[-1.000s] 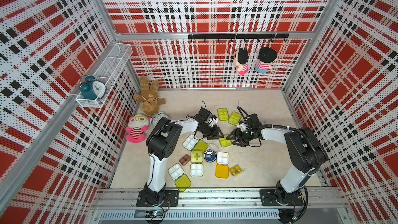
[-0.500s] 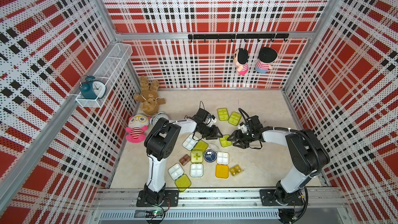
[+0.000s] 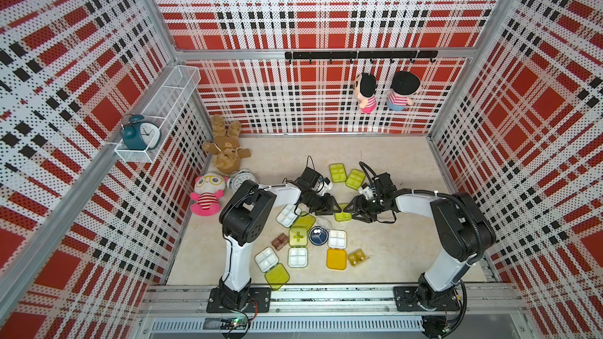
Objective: Close pillboxes
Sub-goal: Close the lid on the pillbox.
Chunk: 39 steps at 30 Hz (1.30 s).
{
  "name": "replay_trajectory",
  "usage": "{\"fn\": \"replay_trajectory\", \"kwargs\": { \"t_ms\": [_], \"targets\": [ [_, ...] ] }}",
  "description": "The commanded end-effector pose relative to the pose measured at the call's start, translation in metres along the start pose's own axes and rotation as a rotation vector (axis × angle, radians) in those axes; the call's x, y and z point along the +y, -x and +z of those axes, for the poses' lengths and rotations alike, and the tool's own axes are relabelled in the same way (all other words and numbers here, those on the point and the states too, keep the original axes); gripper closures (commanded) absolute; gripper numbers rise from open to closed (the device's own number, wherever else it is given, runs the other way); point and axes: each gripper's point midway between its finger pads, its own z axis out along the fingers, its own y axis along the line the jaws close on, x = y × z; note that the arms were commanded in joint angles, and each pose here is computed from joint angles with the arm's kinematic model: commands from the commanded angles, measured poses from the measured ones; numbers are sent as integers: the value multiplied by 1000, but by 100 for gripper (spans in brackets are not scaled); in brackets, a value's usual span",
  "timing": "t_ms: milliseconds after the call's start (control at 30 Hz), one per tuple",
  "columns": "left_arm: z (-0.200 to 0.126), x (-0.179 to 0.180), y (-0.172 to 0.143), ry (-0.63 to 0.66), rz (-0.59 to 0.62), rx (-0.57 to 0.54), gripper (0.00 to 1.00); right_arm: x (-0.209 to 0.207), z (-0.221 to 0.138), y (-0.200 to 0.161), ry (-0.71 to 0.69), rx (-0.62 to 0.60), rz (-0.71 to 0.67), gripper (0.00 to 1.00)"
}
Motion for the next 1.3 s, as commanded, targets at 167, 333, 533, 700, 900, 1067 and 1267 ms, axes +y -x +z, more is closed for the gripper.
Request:
{"fn": "replay_trajectory", "kwargs": {
  "t_ms": [167,333,533,700,900,1067,1267],
  "targets": [
    [11,5,7,8,-3,-2,51,-10,3,-4,-11,-8,24,44],
    [12,8,6,15,-6,1,53,-9,3,-2,-12,-10,26,45],
    [12,15,4,48,-1,4,56,-7,3,2,-18,-12,28,47],
    [11,23,2,90,1,7,58,-5,4,3,-19,-13,27,49],
    [13,34,-2,149,-1,25,61,-4,5,2,-20,-12,26,50],
    [14,39,-4,174,3,37,62,-3,5,3,-19,-13,26,51],
    [14,44,-6,185,-4,47,65,0,7,4,-18,-11,22,52]
  ]
}}
